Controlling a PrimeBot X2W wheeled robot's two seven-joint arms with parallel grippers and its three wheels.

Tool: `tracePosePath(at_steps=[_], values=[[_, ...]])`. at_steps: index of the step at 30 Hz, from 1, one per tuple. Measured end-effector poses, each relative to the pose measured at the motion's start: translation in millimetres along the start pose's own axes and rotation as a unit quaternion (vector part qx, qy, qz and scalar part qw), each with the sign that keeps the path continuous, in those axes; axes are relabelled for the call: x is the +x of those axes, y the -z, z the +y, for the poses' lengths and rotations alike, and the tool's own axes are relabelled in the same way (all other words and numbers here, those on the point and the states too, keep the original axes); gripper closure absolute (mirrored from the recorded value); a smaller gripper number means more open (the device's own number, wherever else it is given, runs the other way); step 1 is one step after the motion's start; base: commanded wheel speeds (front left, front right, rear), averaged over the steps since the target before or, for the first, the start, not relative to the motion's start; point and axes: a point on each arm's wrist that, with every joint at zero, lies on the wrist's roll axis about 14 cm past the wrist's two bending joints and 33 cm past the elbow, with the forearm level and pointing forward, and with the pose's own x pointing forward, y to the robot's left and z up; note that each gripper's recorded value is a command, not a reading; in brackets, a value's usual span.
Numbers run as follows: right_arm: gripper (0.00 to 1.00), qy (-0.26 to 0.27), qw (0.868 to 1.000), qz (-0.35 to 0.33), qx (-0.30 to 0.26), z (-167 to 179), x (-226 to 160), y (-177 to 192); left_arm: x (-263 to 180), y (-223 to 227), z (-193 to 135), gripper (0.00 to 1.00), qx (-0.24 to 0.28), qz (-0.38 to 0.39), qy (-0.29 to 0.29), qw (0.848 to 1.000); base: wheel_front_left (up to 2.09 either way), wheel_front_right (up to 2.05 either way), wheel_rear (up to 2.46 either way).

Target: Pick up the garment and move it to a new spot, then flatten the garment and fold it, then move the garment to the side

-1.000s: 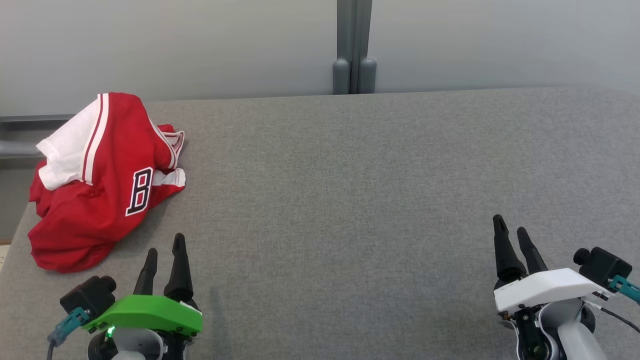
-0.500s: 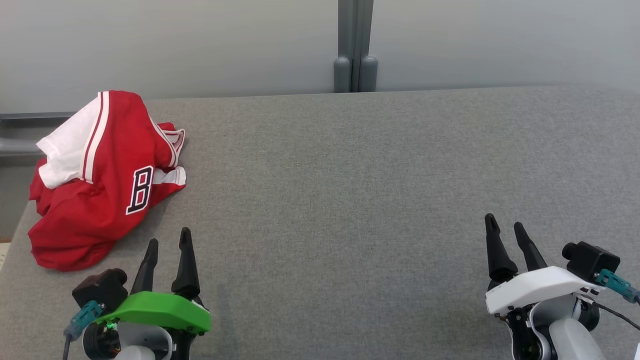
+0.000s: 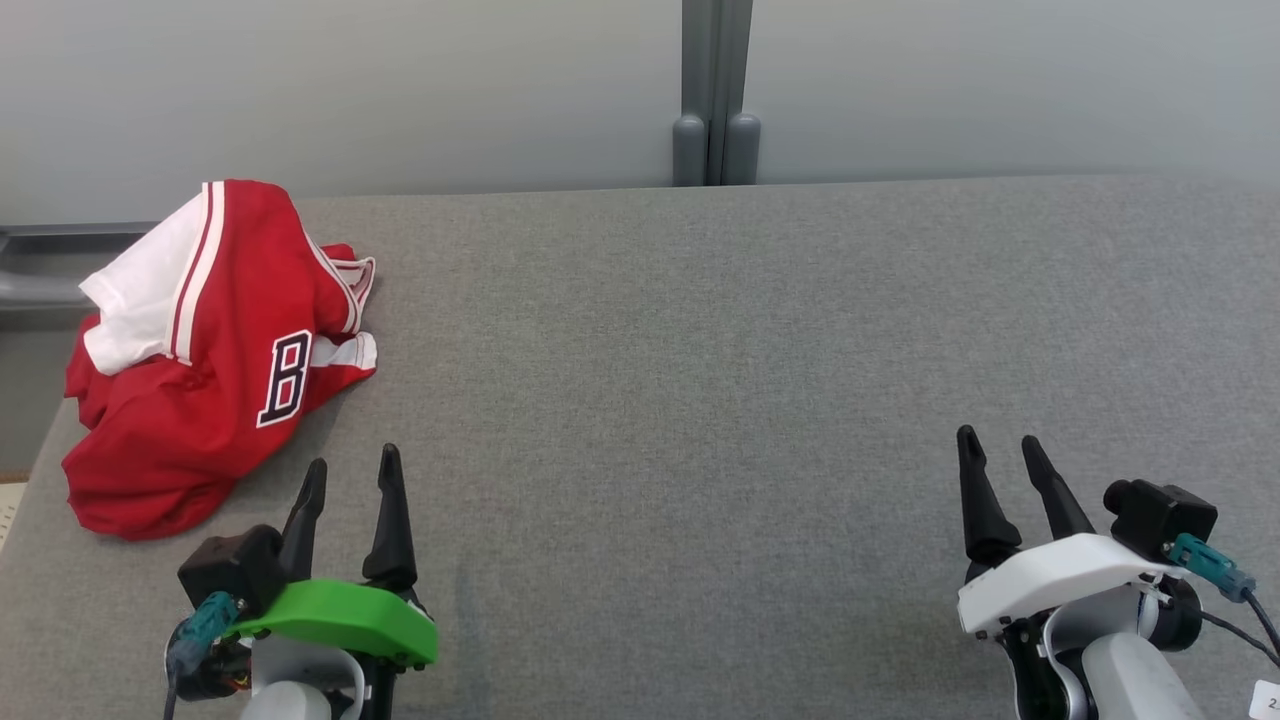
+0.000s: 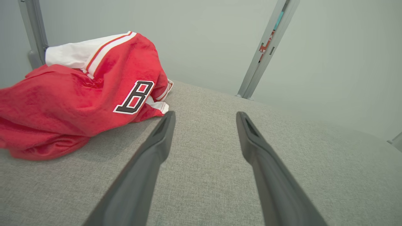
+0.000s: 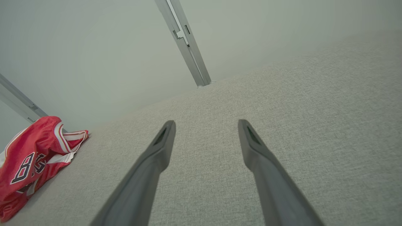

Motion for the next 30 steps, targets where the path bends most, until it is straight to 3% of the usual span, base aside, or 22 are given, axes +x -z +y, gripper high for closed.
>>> tracePosePath(at_steps=[17, 30], values=[[0.00, -0.020, 0.998, -0.001, -0.067, 9, 0, 1, -1, -5, -6, 0.00, 0.056, -0.019, 0.012, 0.998, 0.00, 0.00, 0.00], [0.00, -0.030, 0.994, -0.001, -0.100, 12, 5, 4, 1, 4, 1, 0.00, 0.044, -0.012, -0.004, 0.999, 0.00, 0.00, 0.00]])
